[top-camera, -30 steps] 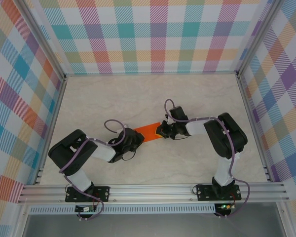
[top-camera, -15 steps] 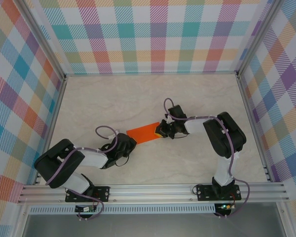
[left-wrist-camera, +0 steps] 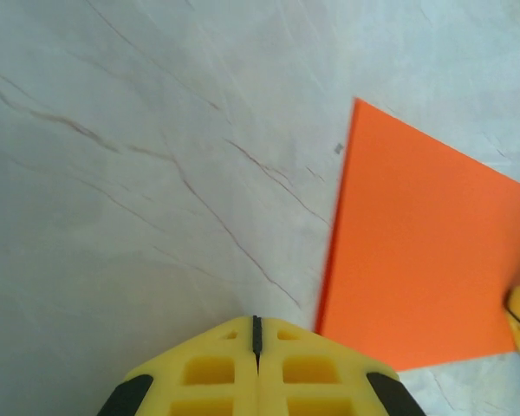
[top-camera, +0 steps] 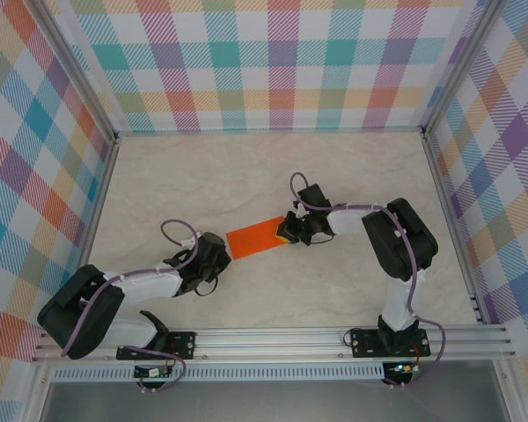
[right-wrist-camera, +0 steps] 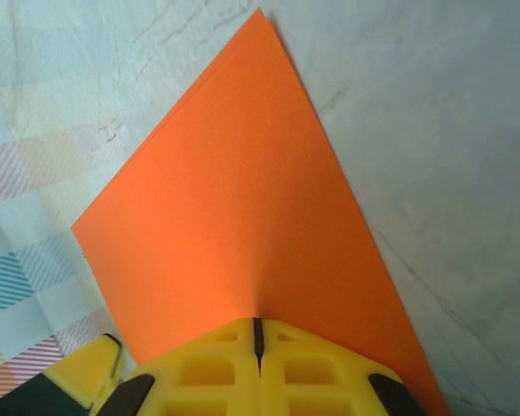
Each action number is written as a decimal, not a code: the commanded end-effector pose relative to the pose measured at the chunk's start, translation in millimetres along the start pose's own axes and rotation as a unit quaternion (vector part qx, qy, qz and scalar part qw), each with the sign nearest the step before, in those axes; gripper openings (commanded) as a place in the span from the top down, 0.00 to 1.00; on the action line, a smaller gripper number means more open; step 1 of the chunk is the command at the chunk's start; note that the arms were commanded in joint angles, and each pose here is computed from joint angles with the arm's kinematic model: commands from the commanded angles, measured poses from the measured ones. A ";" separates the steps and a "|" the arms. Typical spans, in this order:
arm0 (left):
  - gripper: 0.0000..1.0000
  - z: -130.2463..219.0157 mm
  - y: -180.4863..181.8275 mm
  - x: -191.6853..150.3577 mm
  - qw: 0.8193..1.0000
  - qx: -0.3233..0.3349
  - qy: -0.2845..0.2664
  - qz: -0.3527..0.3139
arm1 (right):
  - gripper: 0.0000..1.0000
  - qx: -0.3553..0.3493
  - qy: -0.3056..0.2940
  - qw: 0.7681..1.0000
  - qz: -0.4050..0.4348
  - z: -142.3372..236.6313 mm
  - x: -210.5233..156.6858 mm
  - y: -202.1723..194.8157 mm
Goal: Fold a paper plane with a square sheet of paper (pick it up from the middle)
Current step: First fold in half a square sheet of paper at the center of the table, then rotate the square sheet of paper at the center of the table.
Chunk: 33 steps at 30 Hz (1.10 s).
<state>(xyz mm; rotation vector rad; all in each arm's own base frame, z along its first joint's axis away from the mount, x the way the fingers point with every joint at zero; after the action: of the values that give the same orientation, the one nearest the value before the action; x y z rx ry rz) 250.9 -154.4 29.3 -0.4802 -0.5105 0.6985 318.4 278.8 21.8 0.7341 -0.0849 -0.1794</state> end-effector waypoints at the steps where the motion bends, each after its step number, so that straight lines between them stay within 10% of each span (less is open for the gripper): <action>1: 1.00 11.1 4.3 8.5 0.999 0.032 0.018 -0.039 | 1.00 -0.113 -0.002 0.994 -0.007 1.2 -3.1 -51.3; 5: 1.00 20.7 -13.7 26.7 0.996 0.046 0.037 -0.066 | 0.99 -0.068 -0.014 0.996 0.048 15.6 7.9 -5.4; 17: 0.45 13.3 -10.2 77.5 0.990 0.108 0.077 -0.038 | 0.79 -0.063 0.021 0.987 0.146 -29.2 -14.0 91.4; 33: 0.15 19.1 2.1 96.5 0.990 0.124 0.071 -0.018 | 0.76 -0.089 0.122 0.968 0.199 -72.6 -57.8 87.3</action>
<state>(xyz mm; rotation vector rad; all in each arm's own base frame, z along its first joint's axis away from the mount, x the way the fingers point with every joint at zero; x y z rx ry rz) 304.8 -86.1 67.0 -0.2933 -0.3115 0.6747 312.0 406.2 31.4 0.5630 -0.0599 0.1877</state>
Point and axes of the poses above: each hand's point on the last joint's axis, 136 mm out from that joint toward the fingers, its own z axis back along the fingers, its own y axis along the line the jaws close on, x = y × z, the point moved 1 cm from there along z, back along the fingers, and after that the axes turned 3 degrees about z, right-handed, at the moved point
